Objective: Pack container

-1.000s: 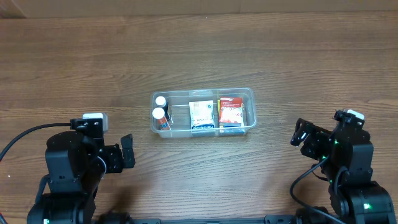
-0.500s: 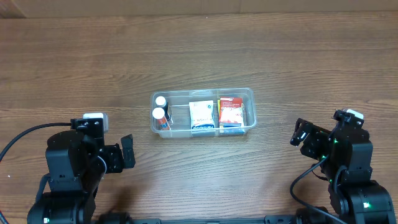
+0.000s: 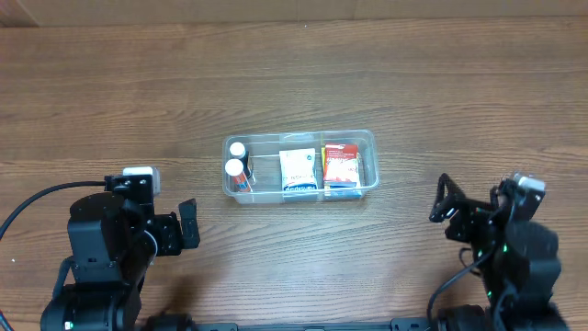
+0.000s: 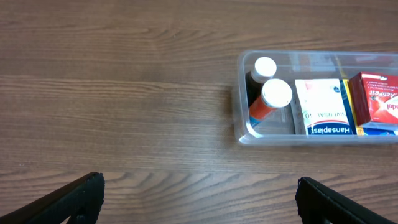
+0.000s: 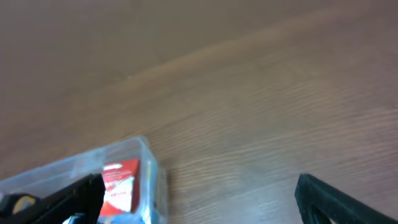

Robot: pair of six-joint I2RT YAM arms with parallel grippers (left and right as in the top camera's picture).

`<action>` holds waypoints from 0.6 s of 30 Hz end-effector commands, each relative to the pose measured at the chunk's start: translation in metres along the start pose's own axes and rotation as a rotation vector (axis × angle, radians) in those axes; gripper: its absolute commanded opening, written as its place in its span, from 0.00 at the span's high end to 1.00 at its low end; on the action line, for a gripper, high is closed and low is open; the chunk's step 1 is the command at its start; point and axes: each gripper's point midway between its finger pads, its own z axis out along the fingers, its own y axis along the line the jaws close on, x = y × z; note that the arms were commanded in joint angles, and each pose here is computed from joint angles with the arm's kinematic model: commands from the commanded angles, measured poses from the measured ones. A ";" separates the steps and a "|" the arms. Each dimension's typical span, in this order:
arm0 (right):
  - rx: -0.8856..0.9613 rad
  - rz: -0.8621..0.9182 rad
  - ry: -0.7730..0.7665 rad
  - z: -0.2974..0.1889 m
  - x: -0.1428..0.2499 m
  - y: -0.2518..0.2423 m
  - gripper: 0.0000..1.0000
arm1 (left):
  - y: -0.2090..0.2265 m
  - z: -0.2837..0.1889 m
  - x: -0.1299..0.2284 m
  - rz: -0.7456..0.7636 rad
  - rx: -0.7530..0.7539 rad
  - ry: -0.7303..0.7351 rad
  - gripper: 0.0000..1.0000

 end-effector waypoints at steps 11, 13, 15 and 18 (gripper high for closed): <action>-0.280 -0.077 -0.344 0.021 0.033 0.020 0.00 | 0.001 0.002 0.001 -0.010 -0.001 0.006 0.00; -0.294 -0.079 -0.386 0.025 0.033 0.020 0.00 | 0.001 0.002 0.001 -0.010 -0.001 0.006 0.00; -0.315 -0.127 -0.393 0.028 0.040 0.023 0.00 | 0.001 0.002 0.001 -0.010 -0.001 0.006 0.00; -0.304 -0.177 -0.304 0.037 0.062 0.020 0.00 | 0.001 0.002 0.001 -0.010 -0.001 0.006 0.00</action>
